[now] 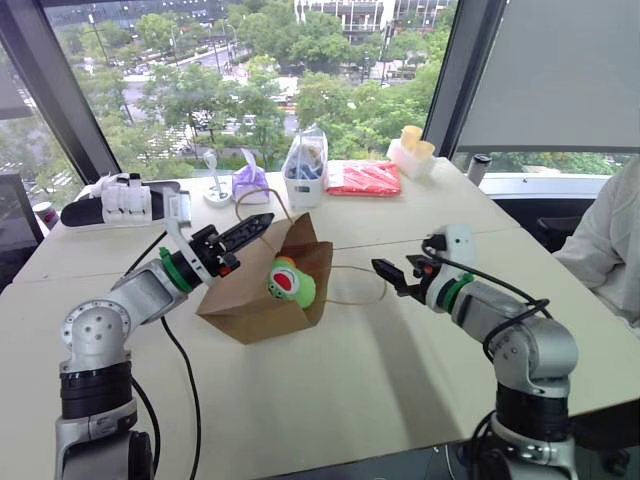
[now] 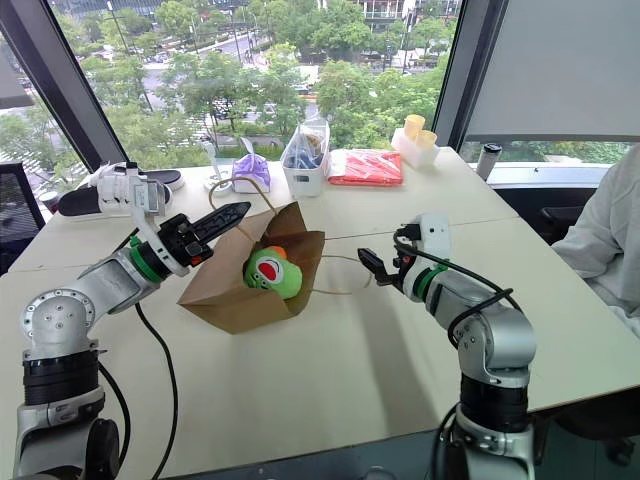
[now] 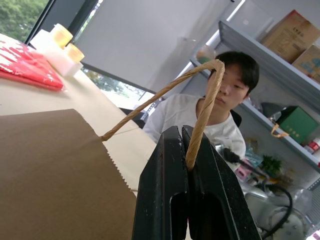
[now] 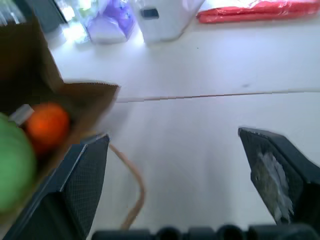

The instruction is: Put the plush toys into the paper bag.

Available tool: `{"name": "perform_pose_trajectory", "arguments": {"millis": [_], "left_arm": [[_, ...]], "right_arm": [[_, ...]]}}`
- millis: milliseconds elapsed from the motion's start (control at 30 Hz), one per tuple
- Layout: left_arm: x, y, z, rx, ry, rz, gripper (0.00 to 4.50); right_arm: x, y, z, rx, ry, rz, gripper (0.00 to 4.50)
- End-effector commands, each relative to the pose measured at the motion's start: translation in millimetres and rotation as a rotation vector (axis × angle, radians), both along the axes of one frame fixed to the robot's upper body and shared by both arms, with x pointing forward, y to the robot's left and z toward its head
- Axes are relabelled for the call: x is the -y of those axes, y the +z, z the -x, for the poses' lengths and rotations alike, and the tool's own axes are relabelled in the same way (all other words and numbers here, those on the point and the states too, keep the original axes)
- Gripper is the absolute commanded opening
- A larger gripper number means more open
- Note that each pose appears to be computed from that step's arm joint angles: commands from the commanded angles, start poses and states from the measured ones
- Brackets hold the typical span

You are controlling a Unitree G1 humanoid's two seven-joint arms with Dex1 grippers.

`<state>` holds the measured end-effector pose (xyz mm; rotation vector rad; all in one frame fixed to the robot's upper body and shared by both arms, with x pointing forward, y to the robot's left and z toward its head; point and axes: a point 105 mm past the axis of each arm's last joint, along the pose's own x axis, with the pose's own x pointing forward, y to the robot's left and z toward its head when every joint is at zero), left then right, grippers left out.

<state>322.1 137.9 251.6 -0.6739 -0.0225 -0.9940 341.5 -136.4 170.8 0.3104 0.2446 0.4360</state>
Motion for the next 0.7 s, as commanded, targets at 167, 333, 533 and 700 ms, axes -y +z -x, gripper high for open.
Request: {"name": "perform_pose_trajectory", "arguments": {"millis": [167, 333, 533, 700], "left_arm": [[1.7, 7.0, 4.6, 0.038, -0.021, 0.004, 0.00], [2.4, 7.1, 4.9, 0.040, -0.023, 0.001, 0.00], [3.8, 6.1, 4.9, 0.039, -0.030, -0.003, 0.00], [5.9, 5.4, 5.0, 0.044, -0.045, -0.021, 0.00]], "right_arm": [[-20.6, -11.9, 25.0, -0.140, 0.062, -0.189, 4.43], [-24.7, -2.9, 22.2, -0.102, 0.051, -0.276, 3.64], [-28.2, 2.6, 20.0, -0.068, 0.064, -0.283, 0.58], [-29.3, 6.9, 18.1, -0.050, 0.073, -0.290, 0.02]]}}
